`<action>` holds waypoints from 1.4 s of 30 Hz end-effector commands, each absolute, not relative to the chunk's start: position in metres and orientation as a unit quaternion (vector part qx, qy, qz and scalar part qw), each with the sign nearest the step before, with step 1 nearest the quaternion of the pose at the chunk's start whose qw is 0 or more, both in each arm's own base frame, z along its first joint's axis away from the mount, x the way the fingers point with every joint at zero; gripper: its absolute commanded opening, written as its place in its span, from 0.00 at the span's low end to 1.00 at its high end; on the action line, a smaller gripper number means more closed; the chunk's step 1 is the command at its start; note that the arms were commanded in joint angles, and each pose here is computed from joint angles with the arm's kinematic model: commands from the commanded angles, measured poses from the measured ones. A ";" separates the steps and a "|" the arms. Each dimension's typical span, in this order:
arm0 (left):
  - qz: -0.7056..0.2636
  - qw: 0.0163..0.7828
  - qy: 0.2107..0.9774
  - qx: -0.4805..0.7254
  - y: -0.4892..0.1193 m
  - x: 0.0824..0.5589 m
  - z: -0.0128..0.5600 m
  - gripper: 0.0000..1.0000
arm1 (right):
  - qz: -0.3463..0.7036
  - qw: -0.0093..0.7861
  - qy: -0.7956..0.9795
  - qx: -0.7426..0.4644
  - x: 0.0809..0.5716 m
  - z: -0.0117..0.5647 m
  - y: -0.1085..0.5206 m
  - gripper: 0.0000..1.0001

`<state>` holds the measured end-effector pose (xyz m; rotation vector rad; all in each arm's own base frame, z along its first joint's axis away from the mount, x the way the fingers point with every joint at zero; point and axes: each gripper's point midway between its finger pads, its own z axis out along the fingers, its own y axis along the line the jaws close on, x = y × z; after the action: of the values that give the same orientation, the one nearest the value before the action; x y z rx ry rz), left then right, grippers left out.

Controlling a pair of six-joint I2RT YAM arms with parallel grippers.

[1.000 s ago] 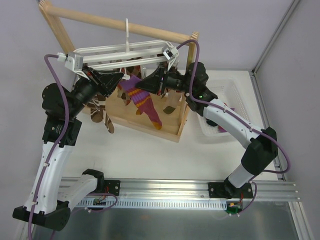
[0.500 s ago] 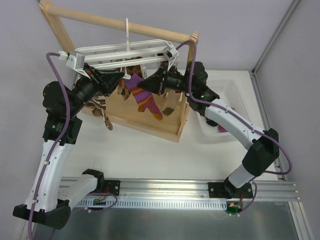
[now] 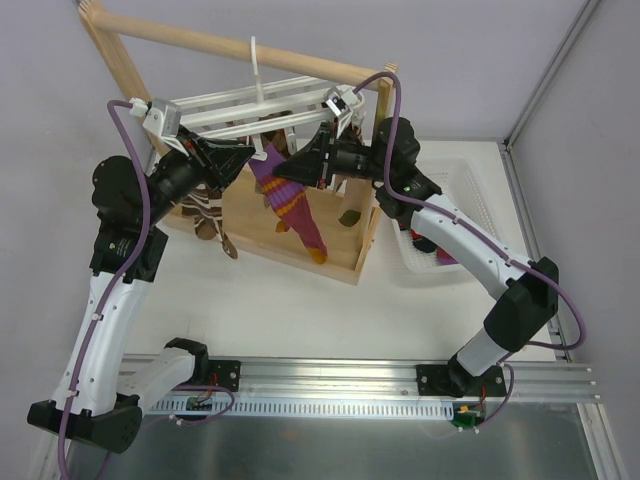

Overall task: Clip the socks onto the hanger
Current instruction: Clamp the sock onto the hanger.

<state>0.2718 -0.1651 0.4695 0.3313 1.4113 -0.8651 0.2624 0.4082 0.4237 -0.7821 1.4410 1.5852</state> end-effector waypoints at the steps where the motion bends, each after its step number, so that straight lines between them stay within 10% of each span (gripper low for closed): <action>1: -0.403 0.648 0.616 0.197 -0.175 0.249 0.472 0.17 | 0.649 0.423 0.543 -0.323 0.257 0.451 0.406 0.01; 42: -0.437 0.642 0.547 0.311 -0.191 0.212 0.483 0.16 | 0.659 0.394 0.515 -0.382 0.265 0.445 0.393 0.01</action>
<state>0.2559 -0.1712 0.4867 0.5187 1.2842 -0.8528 0.2477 0.3951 0.4295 -1.0127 1.3539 1.7023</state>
